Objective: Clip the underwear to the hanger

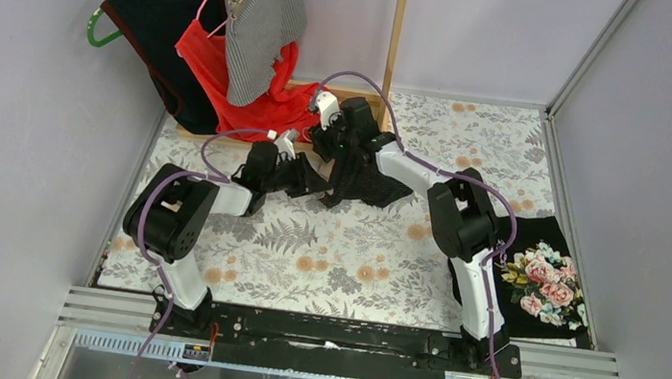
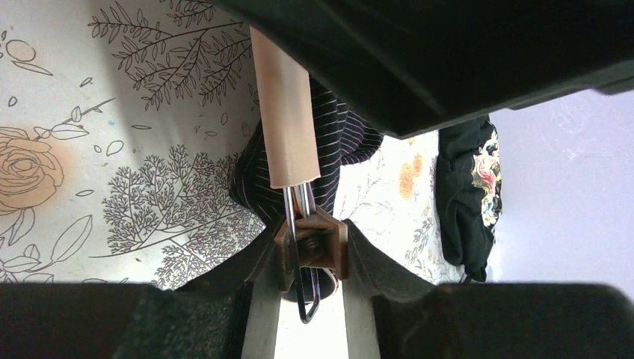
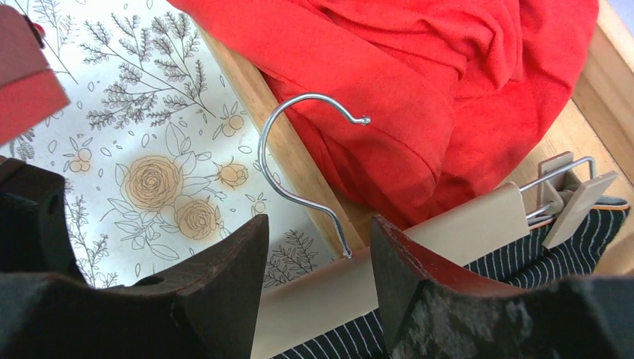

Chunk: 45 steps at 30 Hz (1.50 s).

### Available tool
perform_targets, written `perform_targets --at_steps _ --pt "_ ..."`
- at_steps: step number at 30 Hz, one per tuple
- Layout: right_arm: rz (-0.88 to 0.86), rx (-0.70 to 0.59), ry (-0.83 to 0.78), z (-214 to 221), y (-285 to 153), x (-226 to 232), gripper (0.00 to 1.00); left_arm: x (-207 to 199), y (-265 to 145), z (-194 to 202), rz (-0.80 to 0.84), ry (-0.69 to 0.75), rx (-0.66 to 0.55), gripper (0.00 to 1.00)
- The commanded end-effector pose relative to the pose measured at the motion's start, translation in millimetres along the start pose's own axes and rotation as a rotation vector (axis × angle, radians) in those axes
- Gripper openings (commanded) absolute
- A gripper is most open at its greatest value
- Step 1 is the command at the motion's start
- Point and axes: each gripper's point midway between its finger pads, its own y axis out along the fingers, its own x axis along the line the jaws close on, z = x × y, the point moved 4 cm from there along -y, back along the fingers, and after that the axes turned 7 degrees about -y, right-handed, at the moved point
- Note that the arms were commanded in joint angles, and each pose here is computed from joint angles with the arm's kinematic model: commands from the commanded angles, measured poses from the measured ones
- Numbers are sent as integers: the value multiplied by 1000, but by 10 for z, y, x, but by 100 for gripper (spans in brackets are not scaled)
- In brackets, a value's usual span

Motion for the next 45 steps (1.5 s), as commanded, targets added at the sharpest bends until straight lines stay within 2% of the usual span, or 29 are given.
perform_targets --at_steps 1,7,10,12,14,17,19,21,24,27,32,33,39,45 --pt "36 -42 -45 -214 6 -89 59 -193 6 -111 41 64 -30 17" --pt "53 -31 -59 -129 102 -123 53 -216 -25 -91 36 74 -33 17" --pt "56 -33 -64 -93 158 -138 48 -224 -48 -86 27 82 -36 17" --pt "57 -41 -64 -76 190 -139 40 -232 -57 -79 26 84 -37 17" --pt "60 -43 -56 -52 217 -141 37 -226 -60 -70 23 84 -36 17" --pt "69 -53 -49 -1 229 -133 20 -216 -68 -62 19 83 -35 17" --pt "87 -78 -49 11 199 -128 14 -218 -69 -61 19 82 -36 17" --pt "114 -102 -49 -7 143 -143 0 -210 -69 -69 9 79 -40 22" --pt "143 -138 -54 -39 28 -145 0 -187 -63 -87 -16 67 -46 34" --pt "155 -157 -60 -78 -48 -145 0 -180 -52 -110 -34 44 -54 53" --pt "170 -183 -70 -107 -167 -132 0 -244 -73 -148 -35 6 -61 70" --pt "173 -184 -76 -111 -191 -134 0 -263 -90 -163 -37 3 -63 77" --pt "200 -196 -110 -124 -378 -126 0 -344 -274 -330 -55 -33 -105 83" --pt "168 -240 -128 -254 -588 -52 0 -496 -432 -589 -87 8 -140 81"
